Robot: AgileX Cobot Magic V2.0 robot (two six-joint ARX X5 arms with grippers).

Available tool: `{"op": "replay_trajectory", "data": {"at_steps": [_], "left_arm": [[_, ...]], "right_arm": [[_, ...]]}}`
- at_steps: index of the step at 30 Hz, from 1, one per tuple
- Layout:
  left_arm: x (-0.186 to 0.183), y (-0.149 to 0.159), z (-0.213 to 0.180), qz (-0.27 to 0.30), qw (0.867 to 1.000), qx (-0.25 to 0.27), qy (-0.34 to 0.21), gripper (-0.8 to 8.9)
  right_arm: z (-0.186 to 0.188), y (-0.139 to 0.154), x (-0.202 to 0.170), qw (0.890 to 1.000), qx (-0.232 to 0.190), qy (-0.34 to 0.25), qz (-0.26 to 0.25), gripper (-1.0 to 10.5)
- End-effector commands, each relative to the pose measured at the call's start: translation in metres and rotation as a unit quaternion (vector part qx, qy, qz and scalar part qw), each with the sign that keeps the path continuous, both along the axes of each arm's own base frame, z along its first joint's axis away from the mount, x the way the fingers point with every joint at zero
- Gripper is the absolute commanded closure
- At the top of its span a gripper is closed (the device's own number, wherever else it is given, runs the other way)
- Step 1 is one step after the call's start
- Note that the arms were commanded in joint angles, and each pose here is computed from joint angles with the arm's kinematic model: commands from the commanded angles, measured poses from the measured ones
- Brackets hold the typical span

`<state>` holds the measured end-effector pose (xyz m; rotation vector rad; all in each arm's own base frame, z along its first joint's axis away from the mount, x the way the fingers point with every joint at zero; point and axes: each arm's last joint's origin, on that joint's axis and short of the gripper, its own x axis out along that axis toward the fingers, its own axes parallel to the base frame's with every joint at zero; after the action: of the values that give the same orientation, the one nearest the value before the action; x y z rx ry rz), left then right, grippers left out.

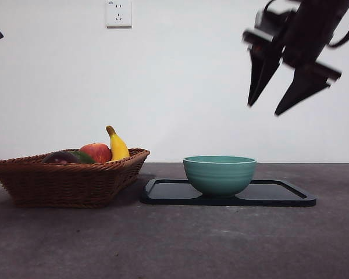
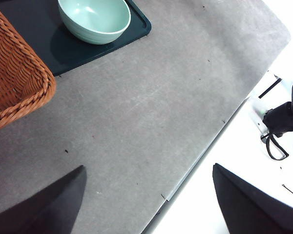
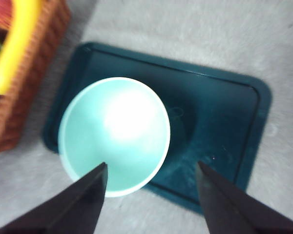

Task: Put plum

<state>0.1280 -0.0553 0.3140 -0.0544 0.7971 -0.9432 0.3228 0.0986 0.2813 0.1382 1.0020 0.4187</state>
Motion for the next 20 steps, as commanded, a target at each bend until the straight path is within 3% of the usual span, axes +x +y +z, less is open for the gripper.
{"op": "replay_trajectory", "data": {"at_steps": [1,16,20], "left_arm": [[0.001,-0.001,0.005,-0.008,1.0,-0.003,-0.012,4.12],[0.0,-0.001,0.005,-0.007,1.0,-0.002,-0.009,4.12],[0.0,-0.001,0.005,-0.007,1.0,-0.002,-0.008,4.12]], "right_arm": [[-0.012,0.006,0.014,1.0,-0.006,0.004,0.01,6.6],[-0.075,0.028,0.041,0.998,-0.014,0.059,0.031,6.6],[-0.084,0.03,0.044,0.997,-0.03,0.063,0.027,7.4]]}}
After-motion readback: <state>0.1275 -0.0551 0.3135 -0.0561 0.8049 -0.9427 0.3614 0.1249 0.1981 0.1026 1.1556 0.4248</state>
